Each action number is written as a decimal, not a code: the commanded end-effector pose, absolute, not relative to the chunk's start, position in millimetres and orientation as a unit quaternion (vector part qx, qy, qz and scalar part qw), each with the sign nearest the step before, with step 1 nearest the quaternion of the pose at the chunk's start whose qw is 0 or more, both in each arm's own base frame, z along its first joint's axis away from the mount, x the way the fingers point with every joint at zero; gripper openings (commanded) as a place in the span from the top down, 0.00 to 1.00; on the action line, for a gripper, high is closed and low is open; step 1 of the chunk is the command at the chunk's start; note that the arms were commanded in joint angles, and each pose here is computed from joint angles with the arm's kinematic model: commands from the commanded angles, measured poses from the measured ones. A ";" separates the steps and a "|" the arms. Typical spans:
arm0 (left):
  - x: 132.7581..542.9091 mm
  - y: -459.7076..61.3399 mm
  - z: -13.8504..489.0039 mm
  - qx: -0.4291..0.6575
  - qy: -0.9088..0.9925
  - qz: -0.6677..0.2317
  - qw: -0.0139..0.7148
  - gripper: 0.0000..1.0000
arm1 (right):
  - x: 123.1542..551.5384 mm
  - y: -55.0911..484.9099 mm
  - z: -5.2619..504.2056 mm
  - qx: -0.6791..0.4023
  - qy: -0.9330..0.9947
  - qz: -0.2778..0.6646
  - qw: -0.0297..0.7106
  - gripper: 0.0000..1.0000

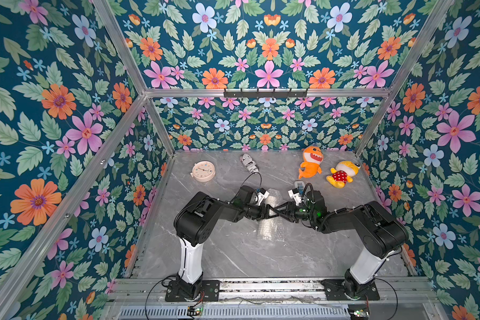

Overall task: Wrap vases in bubble wrap
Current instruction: Wrap the vase in bubble wrap.

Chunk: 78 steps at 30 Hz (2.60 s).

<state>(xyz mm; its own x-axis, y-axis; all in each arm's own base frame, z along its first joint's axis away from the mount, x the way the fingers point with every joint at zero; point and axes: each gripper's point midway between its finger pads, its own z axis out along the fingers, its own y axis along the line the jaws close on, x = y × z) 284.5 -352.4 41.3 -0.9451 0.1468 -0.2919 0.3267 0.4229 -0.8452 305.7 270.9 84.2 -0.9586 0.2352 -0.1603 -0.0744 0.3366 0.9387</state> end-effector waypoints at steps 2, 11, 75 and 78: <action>284.5 -342.4 21.4 0.128 0.865 -0.478 0.085 0.24 | 305.8 278.9 97.4 0.033 0.790 0.597 0.137 0.57; 285.4 -344.4 20.8 0.129 0.863 -0.480 0.086 0.06 | 304.8 288.0 103.1 0.019 0.803 0.579 0.137 0.54; 280.3 -341.8 20.5 0.152 0.874 -0.455 0.078 0.00 | 310.3 284.6 115.1 0.020 0.804 0.576 0.147 0.21; 276.6 -339.8 16.5 0.154 0.880 -0.443 0.078 0.00 | 314.7 283.9 118.0 0.031 0.804 0.574 0.150 0.21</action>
<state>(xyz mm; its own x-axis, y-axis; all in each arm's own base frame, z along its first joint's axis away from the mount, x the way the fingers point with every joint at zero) 297.1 -354.0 53.6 -0.9166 0.1556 -0.3683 0.3983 0.4362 -0.8069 303.7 278.1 98.1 -0.9677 0.1925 -0.1626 -0.0814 0.3718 0.9247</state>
